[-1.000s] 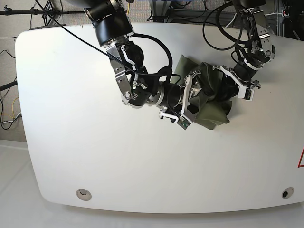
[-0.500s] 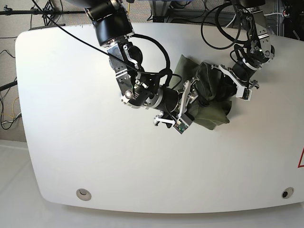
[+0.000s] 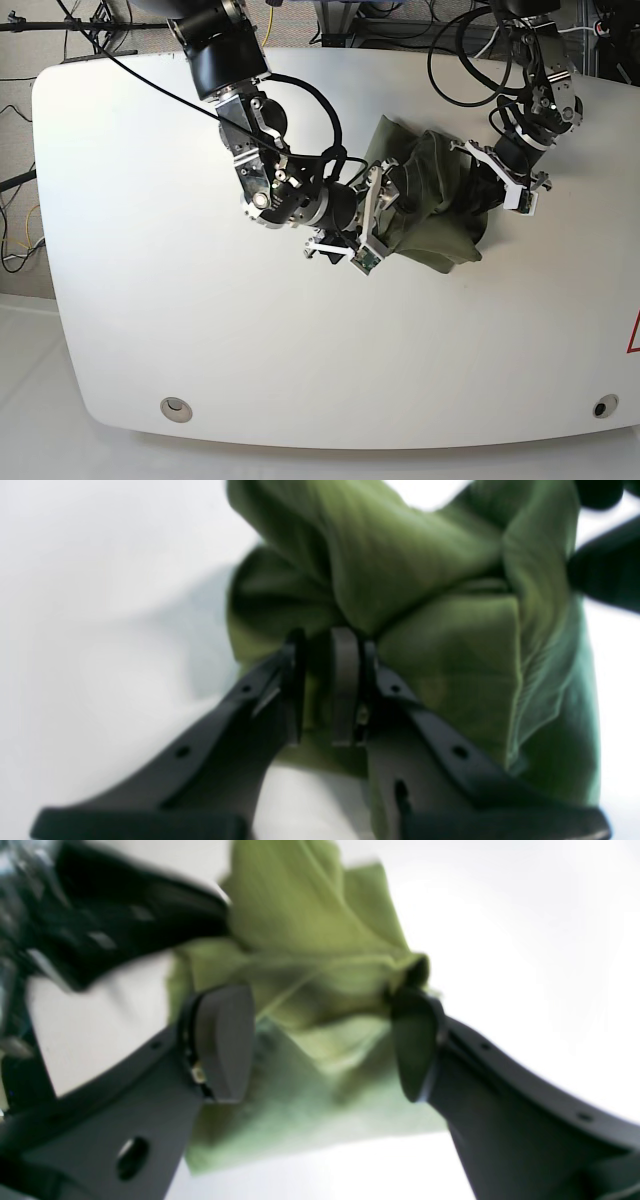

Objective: Fold the T-shirt properly

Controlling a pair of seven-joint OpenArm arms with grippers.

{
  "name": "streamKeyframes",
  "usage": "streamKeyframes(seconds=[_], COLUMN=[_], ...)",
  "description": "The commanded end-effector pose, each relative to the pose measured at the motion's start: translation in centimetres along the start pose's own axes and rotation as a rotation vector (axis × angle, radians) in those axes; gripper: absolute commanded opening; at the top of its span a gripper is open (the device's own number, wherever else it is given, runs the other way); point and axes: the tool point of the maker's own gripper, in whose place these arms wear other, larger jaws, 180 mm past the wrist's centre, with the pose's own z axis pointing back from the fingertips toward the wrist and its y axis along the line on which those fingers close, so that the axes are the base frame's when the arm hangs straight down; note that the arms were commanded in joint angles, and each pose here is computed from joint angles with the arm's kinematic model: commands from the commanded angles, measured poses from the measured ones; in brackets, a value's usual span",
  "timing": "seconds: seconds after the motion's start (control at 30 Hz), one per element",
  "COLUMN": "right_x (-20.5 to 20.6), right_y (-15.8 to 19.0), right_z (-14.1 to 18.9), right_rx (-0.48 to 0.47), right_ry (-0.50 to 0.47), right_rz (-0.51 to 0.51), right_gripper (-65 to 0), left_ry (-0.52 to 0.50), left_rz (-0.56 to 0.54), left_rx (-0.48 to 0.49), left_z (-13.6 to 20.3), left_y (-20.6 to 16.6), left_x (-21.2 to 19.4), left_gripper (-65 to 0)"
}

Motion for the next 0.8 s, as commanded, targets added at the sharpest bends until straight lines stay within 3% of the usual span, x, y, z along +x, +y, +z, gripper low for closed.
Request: streamKeyframes(seconds=[0.0,0.6,0.77], right_x=[1.4,-1.2,-1.0], right_y=[0.1,1.3,1.5], right_z=[0.7,1.3,1.0], right_rx=[0.019,0.093,0.073], right_ry=[-0.049,-0.036,-0.04], right_rz=[-0.001,-0.1,-0.076], right_gripper=[-21.9,-21.6,-25.4], left_ry=[-0.04,-0.068,-0.063], left_rz=[-0.022,-0.023,-0.018], left_rx=[0.007,0.099,0.091], left_z=[0.0,1.4,1.4], left_y=[0.6,4.2,3.8], left_x=[1.6,2.7,2.5], left_gripper=[-57.0,-58.5,-57.6])
